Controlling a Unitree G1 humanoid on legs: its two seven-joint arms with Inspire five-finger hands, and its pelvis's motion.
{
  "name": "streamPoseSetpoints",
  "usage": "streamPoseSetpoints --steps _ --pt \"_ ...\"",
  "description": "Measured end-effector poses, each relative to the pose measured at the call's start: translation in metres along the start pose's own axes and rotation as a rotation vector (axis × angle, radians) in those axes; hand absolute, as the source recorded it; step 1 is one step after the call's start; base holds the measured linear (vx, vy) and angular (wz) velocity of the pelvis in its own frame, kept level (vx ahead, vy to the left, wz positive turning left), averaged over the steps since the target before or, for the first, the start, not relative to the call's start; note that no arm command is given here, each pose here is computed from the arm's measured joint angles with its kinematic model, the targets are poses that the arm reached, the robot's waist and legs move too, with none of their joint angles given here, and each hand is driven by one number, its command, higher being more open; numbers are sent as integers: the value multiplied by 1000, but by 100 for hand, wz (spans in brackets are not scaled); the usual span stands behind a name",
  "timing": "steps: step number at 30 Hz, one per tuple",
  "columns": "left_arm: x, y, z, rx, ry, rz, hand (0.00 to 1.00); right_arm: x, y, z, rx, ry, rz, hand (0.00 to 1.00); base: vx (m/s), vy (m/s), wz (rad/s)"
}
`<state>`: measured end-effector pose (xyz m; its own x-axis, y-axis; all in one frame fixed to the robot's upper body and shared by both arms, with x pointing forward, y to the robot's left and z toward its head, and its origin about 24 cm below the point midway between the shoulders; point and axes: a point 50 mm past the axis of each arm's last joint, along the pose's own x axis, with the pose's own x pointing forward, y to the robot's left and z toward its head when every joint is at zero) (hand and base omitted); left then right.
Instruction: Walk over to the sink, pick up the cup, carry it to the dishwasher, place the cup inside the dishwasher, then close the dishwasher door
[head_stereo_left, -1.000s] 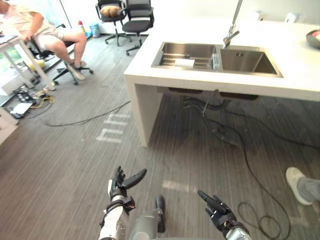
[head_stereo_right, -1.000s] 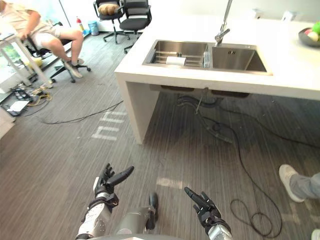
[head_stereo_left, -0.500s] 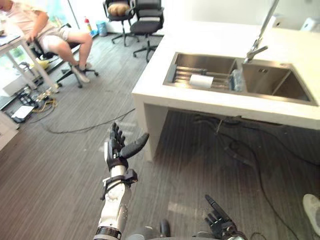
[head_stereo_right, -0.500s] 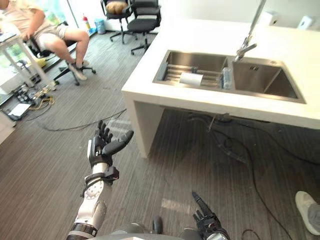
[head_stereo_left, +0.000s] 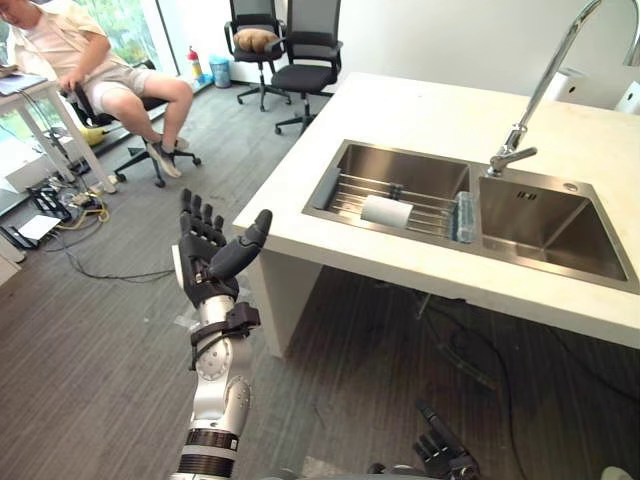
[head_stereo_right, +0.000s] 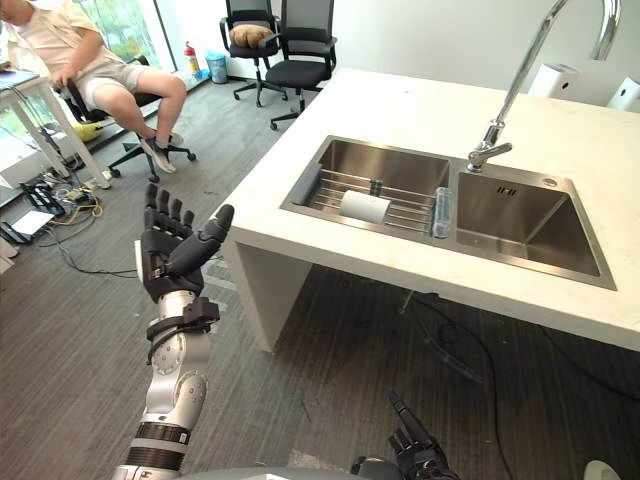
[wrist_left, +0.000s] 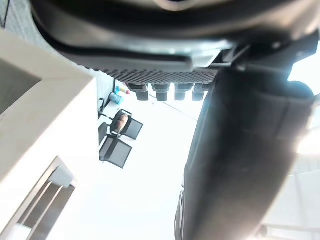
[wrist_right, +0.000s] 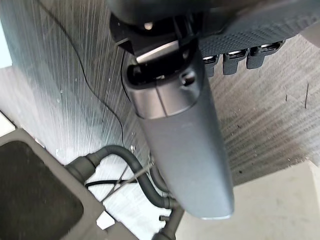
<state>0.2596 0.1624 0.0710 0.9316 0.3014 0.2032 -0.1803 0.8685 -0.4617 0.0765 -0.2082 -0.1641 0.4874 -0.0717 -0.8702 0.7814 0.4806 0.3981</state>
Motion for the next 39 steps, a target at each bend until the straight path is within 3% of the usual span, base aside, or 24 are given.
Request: streamPoseSetpoints --steps 10,16,21,30,36,39 --pt "8 -21 9 40 -43 -72 100 -6 -7 -13 -54 55 33 100 35 -30 -10" --pt "19 -75 28 -44 -107 -293 100 -5 1 -14 -40 1 46 100 -34 55 11" --pt "25 -118 83 -141 -339 -494 100 -10 -8 -20 -46 -47 4 100 90 -20 13" --pt "30 -101 108 -309 -456 -459 100 -15 -22 -12 -100 -57 -43 100 296 -89 -12" --pt "24 -106 123 -297 -498 -564 100 -7 2 19 -145 -153 33 100 328 119 -52" --pt "27 -103 123 -258 -475 -584 100 -4 10 2 -102 -113 32 100 296 185 -13"
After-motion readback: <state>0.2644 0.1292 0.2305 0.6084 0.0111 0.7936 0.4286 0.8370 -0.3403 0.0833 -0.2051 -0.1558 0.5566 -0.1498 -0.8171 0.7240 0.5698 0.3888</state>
